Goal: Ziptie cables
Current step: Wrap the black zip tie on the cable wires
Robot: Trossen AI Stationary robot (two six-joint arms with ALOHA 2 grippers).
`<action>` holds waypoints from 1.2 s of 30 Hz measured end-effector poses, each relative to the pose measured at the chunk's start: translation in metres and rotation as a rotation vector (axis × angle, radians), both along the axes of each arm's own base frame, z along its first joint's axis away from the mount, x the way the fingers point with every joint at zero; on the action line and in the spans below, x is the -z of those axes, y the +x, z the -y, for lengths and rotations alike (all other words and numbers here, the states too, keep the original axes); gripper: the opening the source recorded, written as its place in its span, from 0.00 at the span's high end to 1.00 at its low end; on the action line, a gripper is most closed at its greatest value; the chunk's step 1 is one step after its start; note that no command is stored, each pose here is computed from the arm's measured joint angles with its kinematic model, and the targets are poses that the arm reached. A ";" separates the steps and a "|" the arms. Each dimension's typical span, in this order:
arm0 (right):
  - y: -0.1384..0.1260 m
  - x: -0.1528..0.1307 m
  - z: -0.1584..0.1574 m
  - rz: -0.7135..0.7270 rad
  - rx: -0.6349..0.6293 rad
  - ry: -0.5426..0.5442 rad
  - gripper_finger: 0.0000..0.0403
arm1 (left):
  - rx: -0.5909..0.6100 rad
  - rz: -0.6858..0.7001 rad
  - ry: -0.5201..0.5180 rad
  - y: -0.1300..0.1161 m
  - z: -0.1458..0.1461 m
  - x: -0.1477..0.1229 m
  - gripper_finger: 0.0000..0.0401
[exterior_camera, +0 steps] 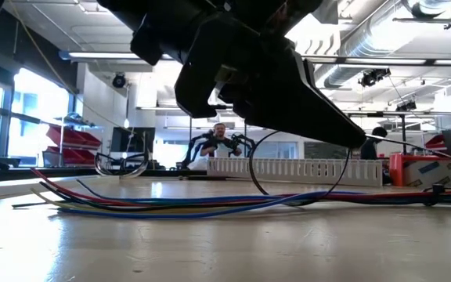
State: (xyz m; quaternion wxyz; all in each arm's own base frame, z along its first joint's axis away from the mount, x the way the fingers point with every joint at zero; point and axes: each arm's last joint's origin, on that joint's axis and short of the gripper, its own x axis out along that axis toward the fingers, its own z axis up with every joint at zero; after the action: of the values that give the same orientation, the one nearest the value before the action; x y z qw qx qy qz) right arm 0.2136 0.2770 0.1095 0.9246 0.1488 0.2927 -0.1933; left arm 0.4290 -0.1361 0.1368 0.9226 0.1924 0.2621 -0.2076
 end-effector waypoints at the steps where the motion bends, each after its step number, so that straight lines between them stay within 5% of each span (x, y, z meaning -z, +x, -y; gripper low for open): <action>1: 0.004 -0.002 0.000 -0.015 -0.032 -0.045 0.97 | 0.000 0.000 0.000 0.000 0.000 0.000 1.00; 7: 0.028 -0.019 -0.001 -0.085 -0.207 -0.261 0.79 | 0.003 -0.001 0.000 0.000 0.001 0.000 1.00; 13: 0.042 -0.016 0.015 -0.163 -0.170 -0.333 0.68 | 0.004 -0.001 0.000 0.000 0.001 0.000 1.00; 36: 0.050 -0.009 0.023 -0.151 -0.117 -0.372 0.97 | 0.005 -0.003 -0.001 -0.001 0.001 0.000 1.00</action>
State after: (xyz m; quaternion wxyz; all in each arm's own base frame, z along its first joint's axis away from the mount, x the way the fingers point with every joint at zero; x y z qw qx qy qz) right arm 0.2631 0.2542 0.1184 0.9213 -0.0567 0.3284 -0.2004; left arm 0.4284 -0.1375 0.1366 0.9218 0.1922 0.2628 -0.2103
